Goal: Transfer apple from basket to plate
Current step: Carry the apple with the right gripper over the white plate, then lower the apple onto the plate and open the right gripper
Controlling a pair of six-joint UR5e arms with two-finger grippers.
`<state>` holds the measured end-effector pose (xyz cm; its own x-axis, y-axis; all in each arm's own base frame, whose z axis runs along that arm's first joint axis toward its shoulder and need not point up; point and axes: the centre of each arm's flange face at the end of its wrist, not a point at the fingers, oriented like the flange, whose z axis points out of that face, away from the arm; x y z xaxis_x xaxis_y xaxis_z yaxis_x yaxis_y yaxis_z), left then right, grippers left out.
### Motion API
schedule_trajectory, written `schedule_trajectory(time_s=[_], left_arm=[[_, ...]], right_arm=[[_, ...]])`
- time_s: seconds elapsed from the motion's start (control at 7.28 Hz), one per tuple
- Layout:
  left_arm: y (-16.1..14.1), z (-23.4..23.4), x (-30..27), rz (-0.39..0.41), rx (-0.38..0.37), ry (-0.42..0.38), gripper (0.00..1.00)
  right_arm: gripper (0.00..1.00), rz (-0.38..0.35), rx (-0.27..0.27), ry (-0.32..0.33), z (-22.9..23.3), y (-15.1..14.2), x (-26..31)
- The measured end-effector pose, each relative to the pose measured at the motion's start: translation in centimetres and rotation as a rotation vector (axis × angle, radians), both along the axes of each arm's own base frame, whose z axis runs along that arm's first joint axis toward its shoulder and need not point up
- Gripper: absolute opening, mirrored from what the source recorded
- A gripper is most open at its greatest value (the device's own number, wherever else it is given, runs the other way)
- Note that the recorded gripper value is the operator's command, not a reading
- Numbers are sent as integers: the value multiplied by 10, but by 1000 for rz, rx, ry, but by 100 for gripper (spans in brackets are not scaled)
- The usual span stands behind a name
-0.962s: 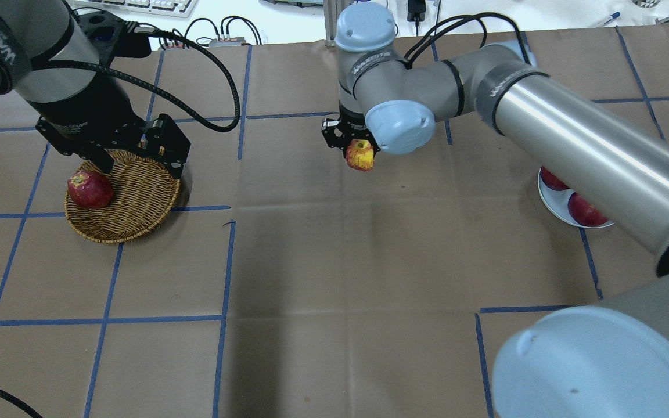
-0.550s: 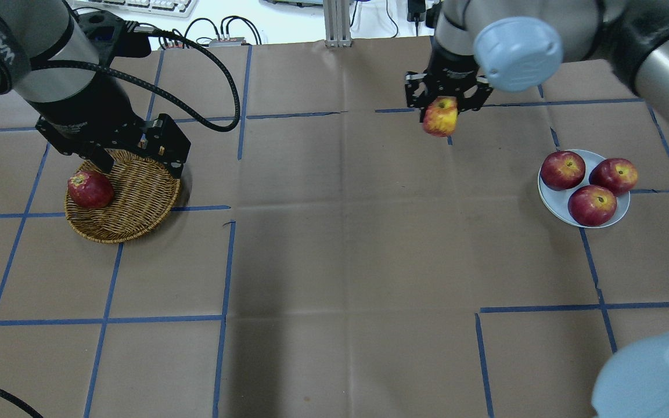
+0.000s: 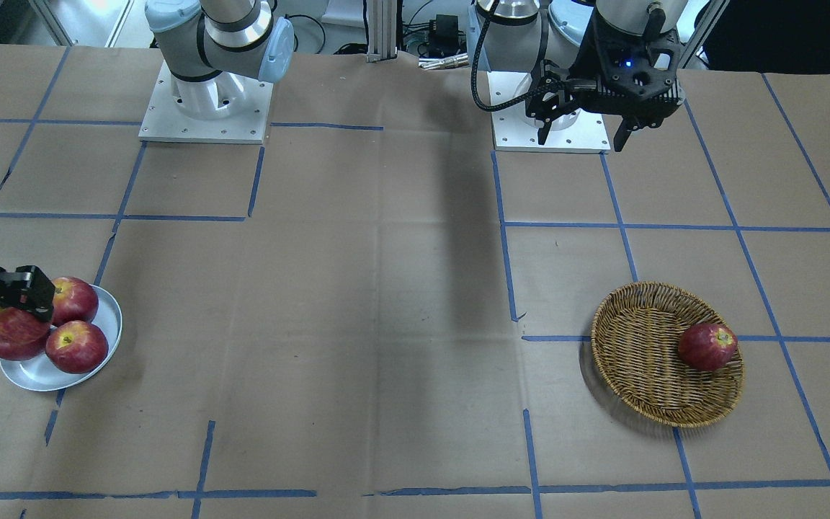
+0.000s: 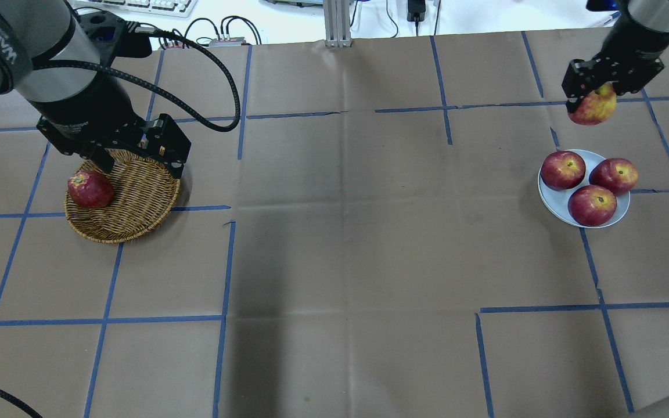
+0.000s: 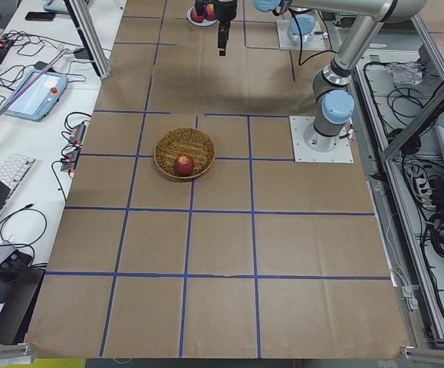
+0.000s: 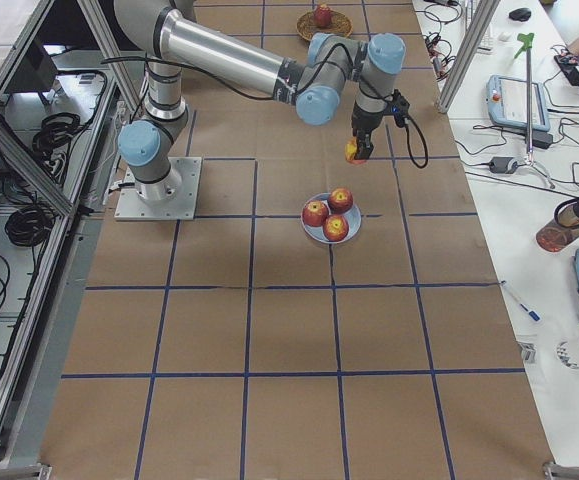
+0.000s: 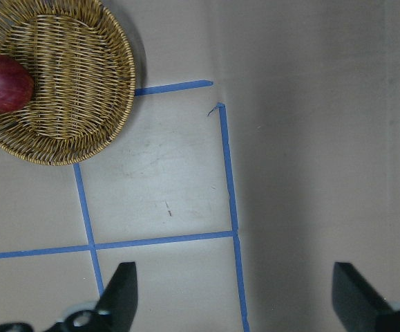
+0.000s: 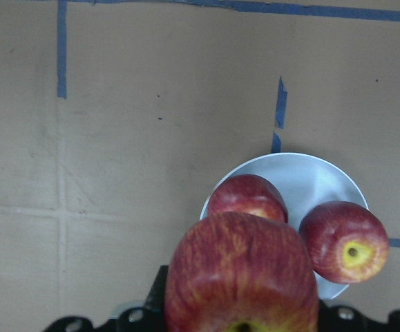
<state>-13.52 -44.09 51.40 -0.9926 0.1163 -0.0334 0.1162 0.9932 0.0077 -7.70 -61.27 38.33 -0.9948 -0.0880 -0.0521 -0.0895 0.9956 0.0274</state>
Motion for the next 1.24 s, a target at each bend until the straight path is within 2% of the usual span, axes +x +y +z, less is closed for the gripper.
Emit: schedule_trajectory(time_s=[0.27, 0.69, 1.1, 1.24], left_arm=[[1, 1, 1, 1, -1, 0, 99], [1, 0, 1, -1, -1, -1, 99], [2, 2, 1, -2, -4, -1, 99], [2, 2, 0, -3, -4, -1, 99]], right_arm=[[39, 31, 15, -18, -32, 16, -36], [39, 62, -11, -5, -82, 32, -43], [40, 60, 5, -13, -109, 43, -57], [64, 64, 10, -16, -113, 43, -59]])
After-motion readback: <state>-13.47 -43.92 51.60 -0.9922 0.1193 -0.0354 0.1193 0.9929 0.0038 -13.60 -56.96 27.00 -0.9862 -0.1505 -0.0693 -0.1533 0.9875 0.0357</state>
